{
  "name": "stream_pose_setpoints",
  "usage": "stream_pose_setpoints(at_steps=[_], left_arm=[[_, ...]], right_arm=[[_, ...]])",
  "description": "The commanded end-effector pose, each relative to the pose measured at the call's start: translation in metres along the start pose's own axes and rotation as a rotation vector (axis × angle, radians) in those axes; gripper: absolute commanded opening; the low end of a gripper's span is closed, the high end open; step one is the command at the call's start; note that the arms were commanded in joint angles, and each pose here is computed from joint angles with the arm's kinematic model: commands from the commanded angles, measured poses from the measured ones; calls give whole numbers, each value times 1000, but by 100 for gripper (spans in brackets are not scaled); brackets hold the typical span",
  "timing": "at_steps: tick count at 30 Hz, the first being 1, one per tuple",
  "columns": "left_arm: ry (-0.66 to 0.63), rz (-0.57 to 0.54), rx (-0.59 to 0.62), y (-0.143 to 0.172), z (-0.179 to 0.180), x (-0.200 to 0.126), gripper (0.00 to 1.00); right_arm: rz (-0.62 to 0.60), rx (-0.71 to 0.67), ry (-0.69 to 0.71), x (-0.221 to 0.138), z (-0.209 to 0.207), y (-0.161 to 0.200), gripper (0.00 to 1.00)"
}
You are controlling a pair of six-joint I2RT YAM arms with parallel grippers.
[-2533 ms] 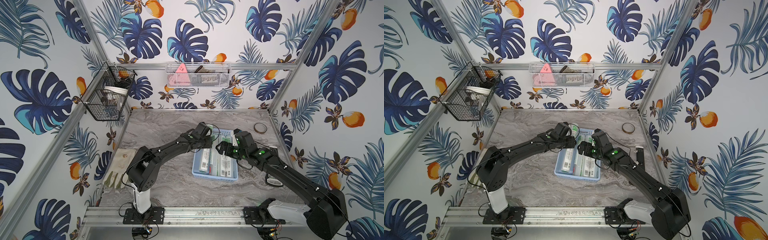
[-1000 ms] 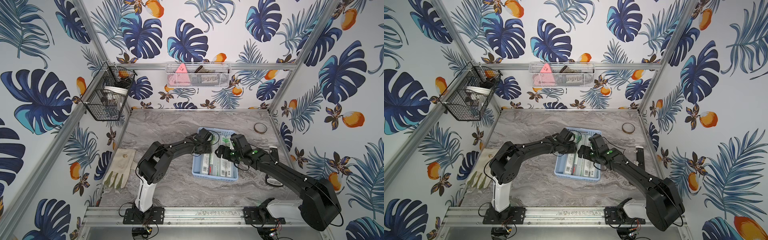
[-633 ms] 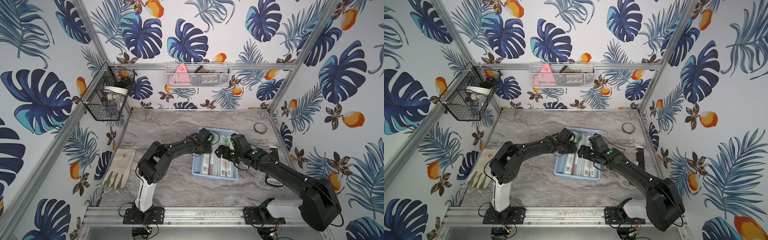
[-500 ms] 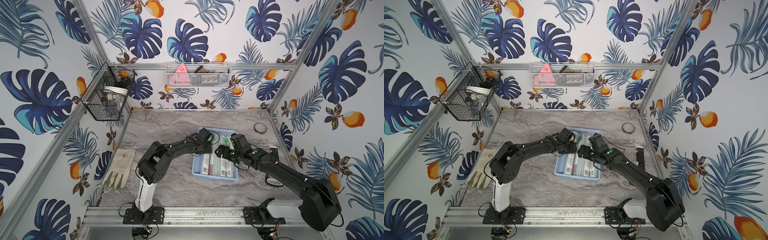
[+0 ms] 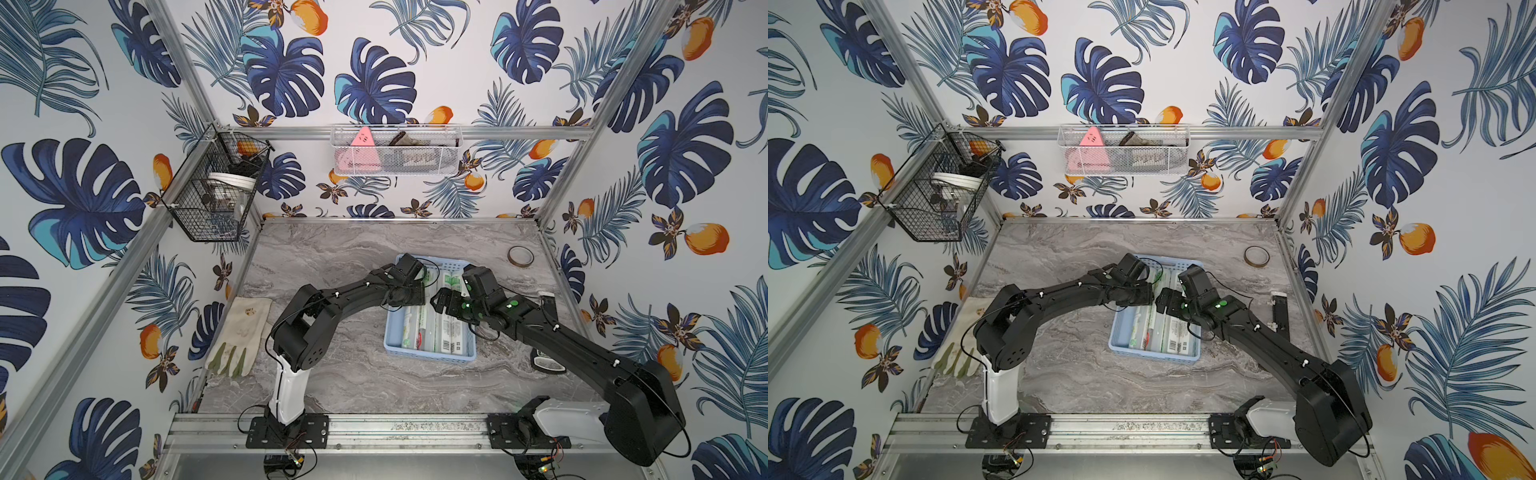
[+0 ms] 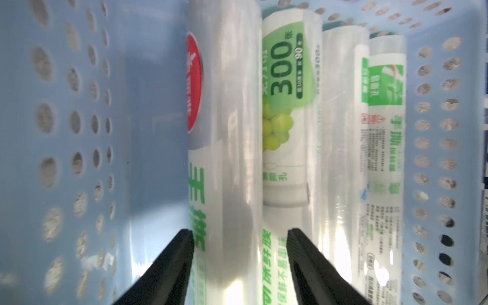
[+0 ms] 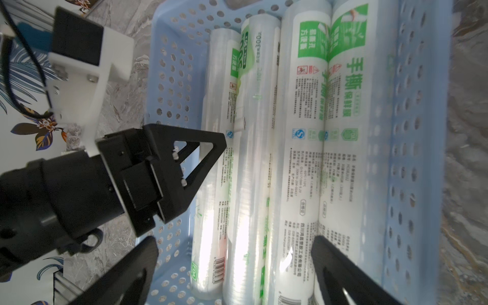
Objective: Put the plastic wrap into the basket
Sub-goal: Place the plastic wrap in the basket, then reset both arms
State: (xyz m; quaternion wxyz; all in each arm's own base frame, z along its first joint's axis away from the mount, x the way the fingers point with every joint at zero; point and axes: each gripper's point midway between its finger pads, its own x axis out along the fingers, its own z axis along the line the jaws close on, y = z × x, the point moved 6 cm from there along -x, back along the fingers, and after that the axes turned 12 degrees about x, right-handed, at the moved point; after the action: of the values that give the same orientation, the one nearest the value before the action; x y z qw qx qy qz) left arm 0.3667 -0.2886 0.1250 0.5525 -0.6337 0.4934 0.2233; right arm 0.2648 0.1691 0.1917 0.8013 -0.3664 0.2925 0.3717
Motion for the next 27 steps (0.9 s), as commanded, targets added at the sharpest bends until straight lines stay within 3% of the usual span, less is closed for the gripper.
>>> stream_pose_setpoints(at_steps=[1, 10, 15, 18, 21, 24, 27], left_arm=[[6, -23, 15, -3, -3, -13, 67], [-33, -190, 54, -13, 2, -68, 69], [-171, -377, 98, -16, 22, -115, 72], [-267, -481, 108, -13, 38, -139, 76], [-396, -553, 117, -8, 56, -157, 85], [-521, -603, 97, -2, 80, -173, 99], [-607, -627, 16, 5, 117, -183, 99]], right_arm=[[-72, -16, 33, -14, -2, -9, 95], [-388, -90, 143, -68, -16, -45, 100], [-660, -179, 280, -97, -34, -74, 100], [-776, -217, 389, -96, -54, -86, 100], [-832, -221, 522, -86, -80, -96, 100], [-811, -196, 623, -67, -110, -104, 100], [-795, -167, 629, -50, -134, -111, 100]])
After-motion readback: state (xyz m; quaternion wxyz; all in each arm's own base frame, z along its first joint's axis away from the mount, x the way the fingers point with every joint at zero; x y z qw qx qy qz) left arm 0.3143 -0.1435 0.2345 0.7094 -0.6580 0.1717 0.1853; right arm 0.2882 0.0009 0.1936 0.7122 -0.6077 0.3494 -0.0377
